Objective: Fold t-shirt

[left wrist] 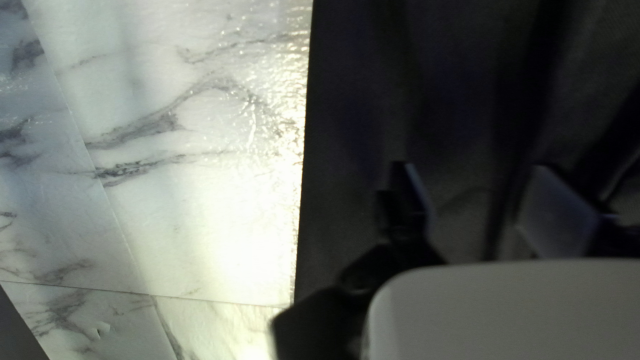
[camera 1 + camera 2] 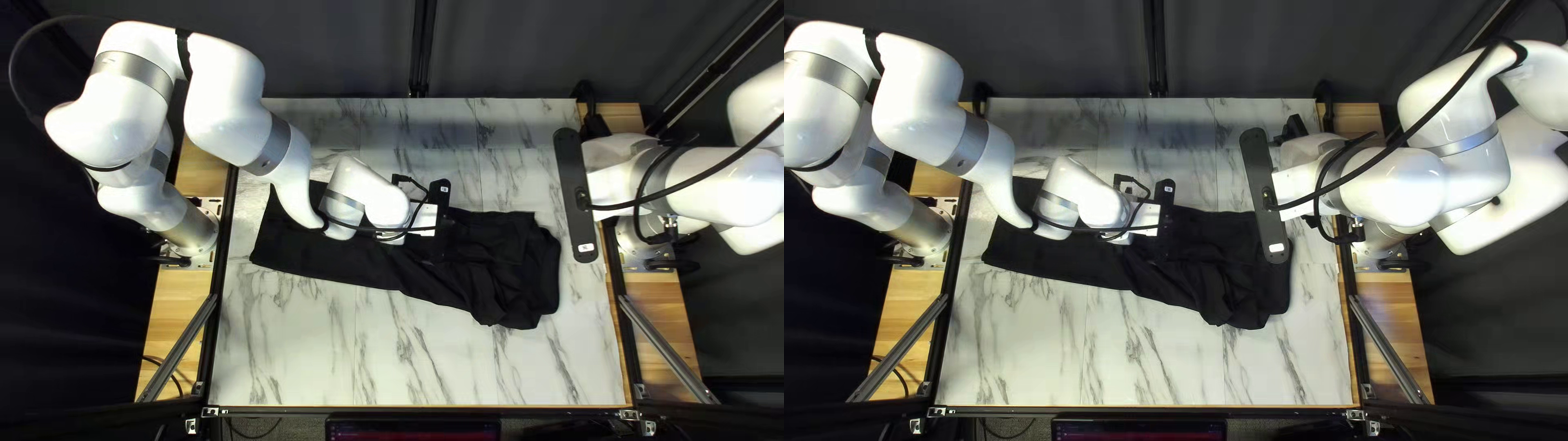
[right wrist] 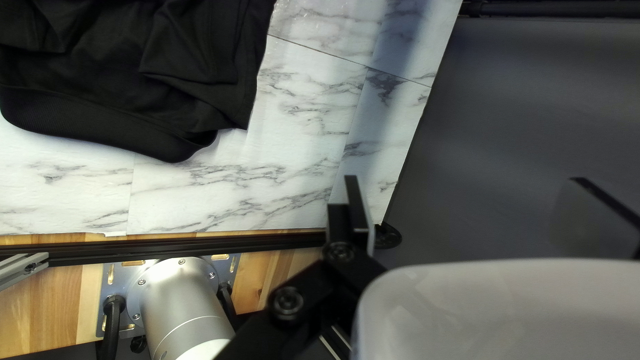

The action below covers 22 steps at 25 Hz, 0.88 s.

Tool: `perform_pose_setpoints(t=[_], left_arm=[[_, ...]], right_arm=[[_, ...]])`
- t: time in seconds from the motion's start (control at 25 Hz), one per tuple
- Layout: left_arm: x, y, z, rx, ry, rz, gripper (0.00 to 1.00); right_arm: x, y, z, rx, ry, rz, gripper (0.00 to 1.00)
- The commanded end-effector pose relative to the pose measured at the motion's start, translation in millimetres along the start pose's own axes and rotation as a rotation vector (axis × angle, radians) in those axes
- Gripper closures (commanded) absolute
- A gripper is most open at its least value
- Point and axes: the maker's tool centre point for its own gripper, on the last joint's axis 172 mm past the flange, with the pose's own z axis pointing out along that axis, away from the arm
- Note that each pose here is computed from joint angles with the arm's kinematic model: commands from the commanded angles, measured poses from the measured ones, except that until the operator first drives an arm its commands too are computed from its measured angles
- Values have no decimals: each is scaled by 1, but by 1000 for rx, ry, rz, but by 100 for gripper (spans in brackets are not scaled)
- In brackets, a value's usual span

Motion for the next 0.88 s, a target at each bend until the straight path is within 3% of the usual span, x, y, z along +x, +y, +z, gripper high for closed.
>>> perform_pose_setpoints(t=[0.04,0.8,0.84,0.88], left_arm=[[4,3,-4,1,1,5,100],[-4,24,-13,6,-14,14,100],[-3,24,-11,1,-18,16,96],[-3,25,-11,-3,-21,18,67]], right_arm=[[0,0,0,0,0,0,0],[0,0,0,0,0,0,0],[0,0,0,0,0,0,0],[0,0,0,0,0,0,0]])
